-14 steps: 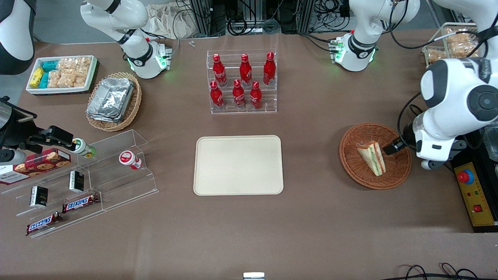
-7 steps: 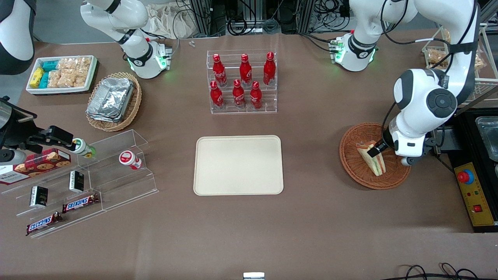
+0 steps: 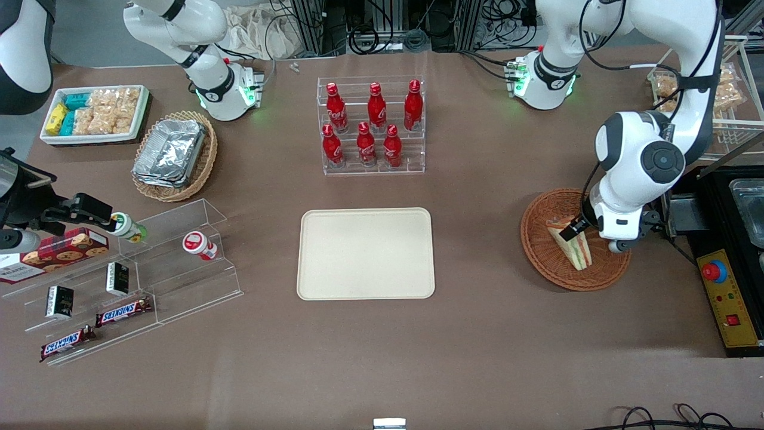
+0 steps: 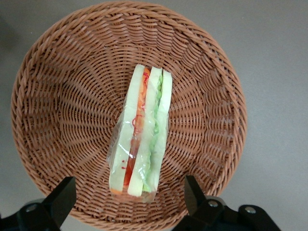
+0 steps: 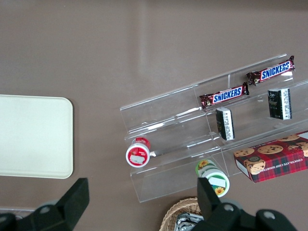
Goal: Place sandwich from basket to tray
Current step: 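Lower the left gripper and close it on the sandwich's crust edge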
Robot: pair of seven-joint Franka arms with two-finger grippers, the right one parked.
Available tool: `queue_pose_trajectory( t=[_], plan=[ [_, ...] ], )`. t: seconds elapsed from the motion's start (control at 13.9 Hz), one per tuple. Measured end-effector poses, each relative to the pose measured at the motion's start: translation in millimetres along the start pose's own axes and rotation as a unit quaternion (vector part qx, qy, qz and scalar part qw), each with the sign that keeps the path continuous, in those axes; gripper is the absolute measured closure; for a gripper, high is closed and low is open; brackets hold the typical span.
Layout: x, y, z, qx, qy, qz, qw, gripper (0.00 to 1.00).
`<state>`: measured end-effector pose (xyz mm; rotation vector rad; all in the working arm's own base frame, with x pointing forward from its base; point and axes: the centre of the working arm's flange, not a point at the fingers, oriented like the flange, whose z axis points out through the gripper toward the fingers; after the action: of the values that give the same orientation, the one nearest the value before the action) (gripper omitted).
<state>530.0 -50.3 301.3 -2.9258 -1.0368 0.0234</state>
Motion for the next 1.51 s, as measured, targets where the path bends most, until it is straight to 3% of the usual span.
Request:
queue_pose_trajectory(
  t=[0.65, 0.94, 1.01, 1.23, 1.51],
  plan=[
    [-4, -6, 40, 0.001, 0.013, -0.005, 0.9999, 0.0],
    [-6, -8, 50, 0.003, 0.011, -0.009, 0.9999, 0.1],
    [-6, -8, 50, 0.003, 0.011, -0.009, 0.9999, 0.16],
    [-5, -7, 49, 0.0, 0.014, -0.009, 0.9999, 0.52],
    [-4, -6, 44, -0.001, 0.012, -0.008, 0.9999, 0.81]
  ],
)
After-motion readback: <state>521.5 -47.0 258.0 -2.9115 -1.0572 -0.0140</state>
